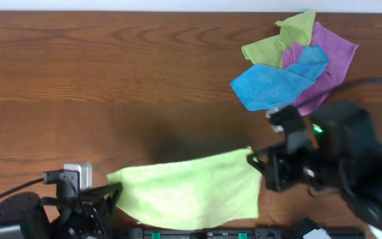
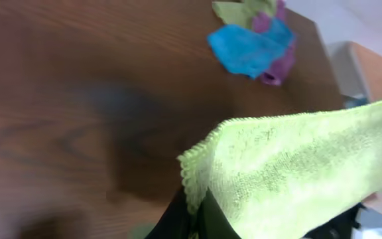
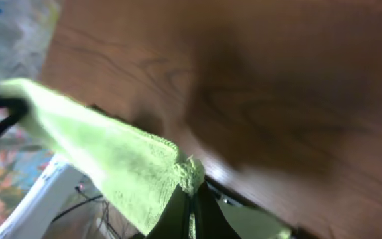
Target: Fold the cloth
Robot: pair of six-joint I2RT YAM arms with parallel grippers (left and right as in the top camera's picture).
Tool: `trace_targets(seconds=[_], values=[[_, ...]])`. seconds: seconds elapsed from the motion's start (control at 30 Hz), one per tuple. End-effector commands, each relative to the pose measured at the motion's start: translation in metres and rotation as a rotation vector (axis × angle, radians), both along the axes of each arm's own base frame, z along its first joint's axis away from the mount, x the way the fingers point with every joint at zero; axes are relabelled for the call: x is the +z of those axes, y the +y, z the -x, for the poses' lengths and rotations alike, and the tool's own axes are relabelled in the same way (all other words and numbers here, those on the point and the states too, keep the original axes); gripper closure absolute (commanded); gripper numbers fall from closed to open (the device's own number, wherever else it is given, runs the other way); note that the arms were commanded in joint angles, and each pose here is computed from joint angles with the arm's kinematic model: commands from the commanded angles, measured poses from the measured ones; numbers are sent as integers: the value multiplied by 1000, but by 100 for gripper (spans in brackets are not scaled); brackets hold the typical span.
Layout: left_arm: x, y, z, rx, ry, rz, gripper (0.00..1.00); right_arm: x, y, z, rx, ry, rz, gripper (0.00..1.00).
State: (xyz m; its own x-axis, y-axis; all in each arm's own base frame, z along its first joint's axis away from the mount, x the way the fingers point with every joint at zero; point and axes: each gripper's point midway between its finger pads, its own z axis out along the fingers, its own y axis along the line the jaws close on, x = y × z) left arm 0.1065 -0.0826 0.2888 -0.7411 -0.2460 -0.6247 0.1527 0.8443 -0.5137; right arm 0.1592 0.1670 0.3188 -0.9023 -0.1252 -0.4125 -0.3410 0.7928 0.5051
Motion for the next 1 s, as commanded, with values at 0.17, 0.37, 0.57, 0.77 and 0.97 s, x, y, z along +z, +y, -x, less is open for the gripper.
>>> trace_targets(seconds=[0.17,0.37,0.57,0.77,0.97], values=[[-73,41,-66,165,243,-107,95,-135,41,-61,5,229,104,99],[-142,56,-151,180,328,-119,94,-205,62,-146,-64,188,115,99],[-200,70,-232,219,340,-111,94,-242,57,-221,-173,99,46,99],[-220,74,-269,269,297,-69,94,-223,50,-270,-224,-67,-37,99],[-202,72,-286,255,225,-51,17,-205,57,-280,-196,-122,-114,17]])
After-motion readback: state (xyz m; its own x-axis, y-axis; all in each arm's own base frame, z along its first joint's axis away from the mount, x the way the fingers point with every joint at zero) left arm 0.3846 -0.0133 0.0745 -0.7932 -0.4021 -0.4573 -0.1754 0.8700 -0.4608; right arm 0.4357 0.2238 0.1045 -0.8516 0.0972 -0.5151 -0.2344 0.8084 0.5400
